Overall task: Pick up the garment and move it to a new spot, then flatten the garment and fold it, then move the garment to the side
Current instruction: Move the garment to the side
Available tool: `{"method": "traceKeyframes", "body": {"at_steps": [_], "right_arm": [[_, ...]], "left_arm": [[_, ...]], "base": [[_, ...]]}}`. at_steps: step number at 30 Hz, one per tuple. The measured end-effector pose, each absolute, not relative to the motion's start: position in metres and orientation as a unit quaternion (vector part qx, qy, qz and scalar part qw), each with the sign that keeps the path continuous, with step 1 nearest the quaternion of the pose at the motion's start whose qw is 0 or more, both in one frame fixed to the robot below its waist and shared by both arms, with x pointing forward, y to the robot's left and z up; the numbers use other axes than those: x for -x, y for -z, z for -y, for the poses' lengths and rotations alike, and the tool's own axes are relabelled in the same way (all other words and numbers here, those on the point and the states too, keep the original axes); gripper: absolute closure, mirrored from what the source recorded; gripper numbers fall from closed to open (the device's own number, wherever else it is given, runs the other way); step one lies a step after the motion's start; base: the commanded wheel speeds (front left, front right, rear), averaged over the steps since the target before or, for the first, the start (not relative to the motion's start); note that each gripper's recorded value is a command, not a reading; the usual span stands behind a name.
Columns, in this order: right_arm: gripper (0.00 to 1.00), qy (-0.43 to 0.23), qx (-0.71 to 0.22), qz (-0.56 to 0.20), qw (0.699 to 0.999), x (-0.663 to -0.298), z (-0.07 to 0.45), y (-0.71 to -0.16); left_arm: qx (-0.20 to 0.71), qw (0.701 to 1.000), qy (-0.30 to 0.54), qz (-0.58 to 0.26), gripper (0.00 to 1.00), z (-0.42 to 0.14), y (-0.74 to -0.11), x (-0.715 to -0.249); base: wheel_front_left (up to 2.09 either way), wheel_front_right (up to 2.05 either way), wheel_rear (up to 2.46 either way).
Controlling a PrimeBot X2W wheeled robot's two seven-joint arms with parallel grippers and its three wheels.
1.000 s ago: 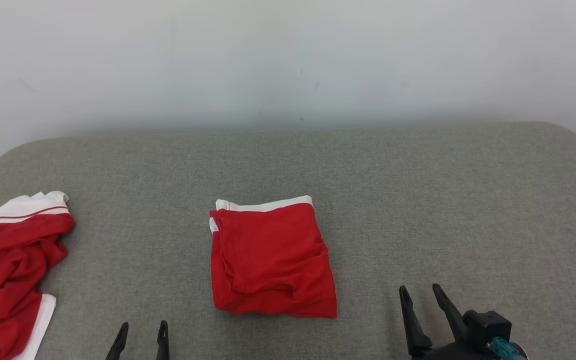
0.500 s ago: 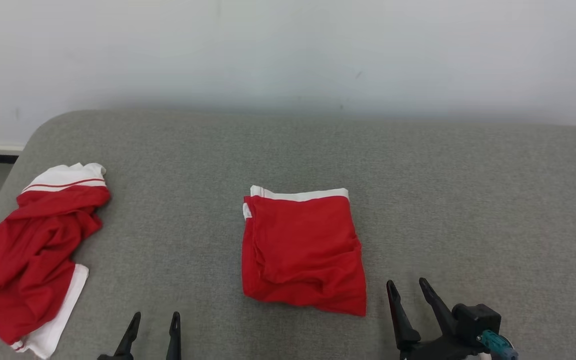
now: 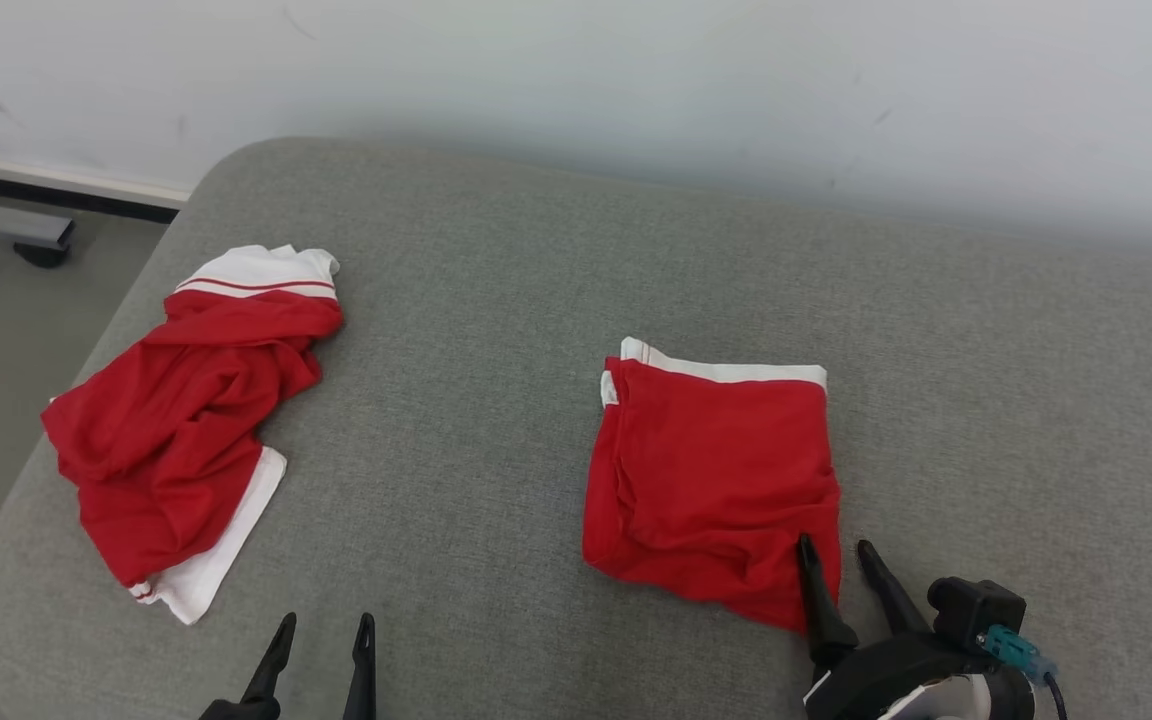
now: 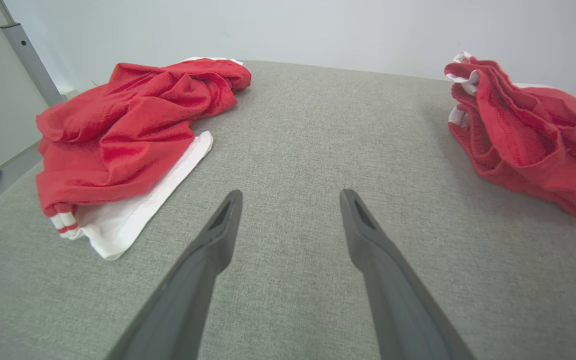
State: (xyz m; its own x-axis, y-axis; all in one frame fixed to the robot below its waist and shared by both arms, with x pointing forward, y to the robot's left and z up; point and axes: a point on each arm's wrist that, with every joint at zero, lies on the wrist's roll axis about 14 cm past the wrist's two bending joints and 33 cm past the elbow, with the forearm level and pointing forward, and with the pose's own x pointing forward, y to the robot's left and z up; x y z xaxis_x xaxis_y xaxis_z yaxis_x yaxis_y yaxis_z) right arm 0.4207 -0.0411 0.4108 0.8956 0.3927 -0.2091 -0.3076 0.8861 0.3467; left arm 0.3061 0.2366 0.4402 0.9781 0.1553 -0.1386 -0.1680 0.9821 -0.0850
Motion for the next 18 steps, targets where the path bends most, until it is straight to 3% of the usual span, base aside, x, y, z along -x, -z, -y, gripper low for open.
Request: {"method": "traceKeyframes", "body": {"at_steps": [8,9,10,11,12,18], "right_arm": [[0.00,-0.201,-0.151,-0.173,0.952,-0.431,0.019,-0.393],[0.05,-0.206,-0.148,-0.177,0.951,-0.430,0.016,-0.391],[0.50,-0.207,-0.146,-0.181,0.950,-0.429,0.014,-0.389],[0.62,-0.207,-0.146,-0.185,0.949,-0.430,0.013,-0.387],[1.00,-0.210,-0.143,-0.185,0.949,-0.430,0.012,-0.388],[1.00,-0.201,-0.141,-0.182,0.952,-0.434,0.018,-0.390]], "left_arm": [[0.046,0.990,-0.106,-0.075,0.00,-0.249,-0.436,-0.295],[0.046,0.990,-0.108,-0.075,0.00,-0.250,-0.436,-0.294],[0.046,0.990,-0.109,-0.075,0.00,-0.251,-0.436,-0.293],[0.046,0.990,-0.110,-0.075,0.00,-0.251,-0.436,-0.293],[0.046,0.990,-0.110,-0.074,0.00,-0.251,-0.436,-0.293],[0.046,0.990,-0.111,-0.072,0.00,-0.252,-0.438,-0.293]], "base": [[0.00,0.00,0.00],[0.00,0.00,0.00],[0.00,0.00,0.00],[0.00,0.00,0.00],[0.00,0.00,0.00],[0.00,0.00,0.00]]}}
